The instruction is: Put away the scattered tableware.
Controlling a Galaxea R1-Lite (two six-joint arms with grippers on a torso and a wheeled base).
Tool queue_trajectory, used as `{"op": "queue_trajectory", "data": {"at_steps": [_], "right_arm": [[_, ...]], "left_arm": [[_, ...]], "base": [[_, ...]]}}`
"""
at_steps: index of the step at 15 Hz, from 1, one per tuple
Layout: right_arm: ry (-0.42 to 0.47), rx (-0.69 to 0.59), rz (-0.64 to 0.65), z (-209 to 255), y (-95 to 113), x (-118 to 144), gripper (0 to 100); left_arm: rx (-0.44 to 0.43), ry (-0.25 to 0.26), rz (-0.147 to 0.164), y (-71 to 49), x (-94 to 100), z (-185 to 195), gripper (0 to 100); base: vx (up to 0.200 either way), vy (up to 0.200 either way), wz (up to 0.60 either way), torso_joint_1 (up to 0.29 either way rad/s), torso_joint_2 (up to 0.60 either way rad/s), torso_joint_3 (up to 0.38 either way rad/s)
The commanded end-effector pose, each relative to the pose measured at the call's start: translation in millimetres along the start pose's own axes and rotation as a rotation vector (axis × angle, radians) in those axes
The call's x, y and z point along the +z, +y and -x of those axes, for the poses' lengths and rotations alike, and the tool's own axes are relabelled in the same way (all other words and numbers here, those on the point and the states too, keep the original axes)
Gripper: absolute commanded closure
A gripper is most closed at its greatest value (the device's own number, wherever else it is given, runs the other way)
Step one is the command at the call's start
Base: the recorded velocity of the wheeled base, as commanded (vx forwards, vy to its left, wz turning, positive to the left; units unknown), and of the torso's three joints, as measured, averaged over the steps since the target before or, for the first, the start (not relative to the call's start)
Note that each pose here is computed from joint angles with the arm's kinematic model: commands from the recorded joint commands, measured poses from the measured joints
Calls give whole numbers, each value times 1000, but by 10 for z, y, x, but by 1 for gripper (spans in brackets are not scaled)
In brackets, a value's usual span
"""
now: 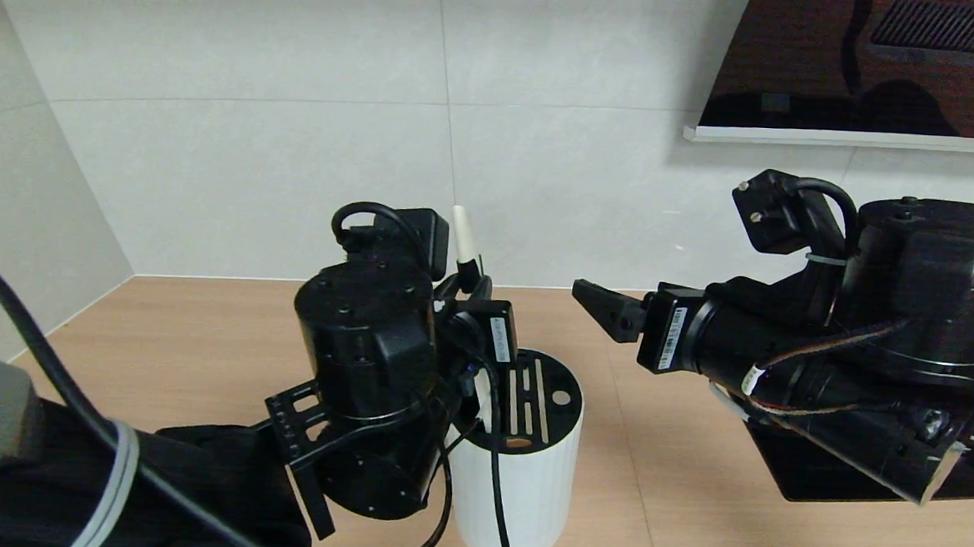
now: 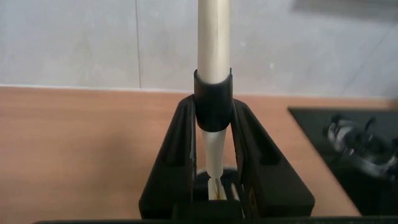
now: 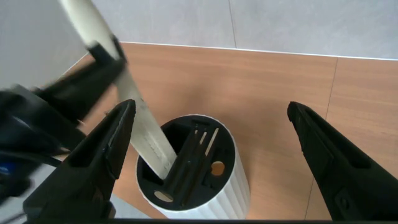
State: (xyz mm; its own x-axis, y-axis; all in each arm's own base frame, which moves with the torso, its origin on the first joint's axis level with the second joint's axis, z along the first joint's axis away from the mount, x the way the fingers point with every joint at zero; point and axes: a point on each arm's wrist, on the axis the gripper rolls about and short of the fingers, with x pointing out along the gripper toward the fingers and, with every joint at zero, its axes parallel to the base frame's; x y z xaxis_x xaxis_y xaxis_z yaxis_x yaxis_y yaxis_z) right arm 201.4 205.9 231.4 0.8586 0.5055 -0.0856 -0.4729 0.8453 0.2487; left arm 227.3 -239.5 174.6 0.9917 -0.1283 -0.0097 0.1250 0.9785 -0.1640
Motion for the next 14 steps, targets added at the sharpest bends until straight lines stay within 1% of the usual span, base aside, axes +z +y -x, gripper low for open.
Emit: {"op": "queue_trajectory", "data": {"at_steps": [1,4,6,7,9,10,12,14], "right_arm": [[1,0,0,2,1,-4,0],[3,1,1,-2,1,-9,0],[7,-1,2,-18,2,-22,0],[10,-2,3,-21,0,-30,0],[14,-3,4,-36,1,-46,0],[14,-3,4,-36,1,-46,0],[14,-3,4,-32,0,-43,0],[13,-3,4,-32,1,-41,0]], "left_arm": [[-1,24,-20,-26,-145,-31,100],[-18,22,-19,-93,-255,-38,100],[-22,33,-27,-112,-304,-37,100],[-23,46,-38,-107,-352,-33,100],[-29,64,-54,-115,-420,-14,100],[-27,68,-57,-114,-439,-17,100],[-25,87,-76,-99,-511,-15,100],[-24,96,-83,-95,-552,-18,100]], "base": [[0,0,0,0,0,0],[0,0,0,0,0,0],[0,0,0,0,0,0],[0,0,0,0,0,0],[0,0,0,0,0,0],[0,0,0,0,0,0],[0,0,0,0,0,0],[0,0,0,0,0,0]]}}
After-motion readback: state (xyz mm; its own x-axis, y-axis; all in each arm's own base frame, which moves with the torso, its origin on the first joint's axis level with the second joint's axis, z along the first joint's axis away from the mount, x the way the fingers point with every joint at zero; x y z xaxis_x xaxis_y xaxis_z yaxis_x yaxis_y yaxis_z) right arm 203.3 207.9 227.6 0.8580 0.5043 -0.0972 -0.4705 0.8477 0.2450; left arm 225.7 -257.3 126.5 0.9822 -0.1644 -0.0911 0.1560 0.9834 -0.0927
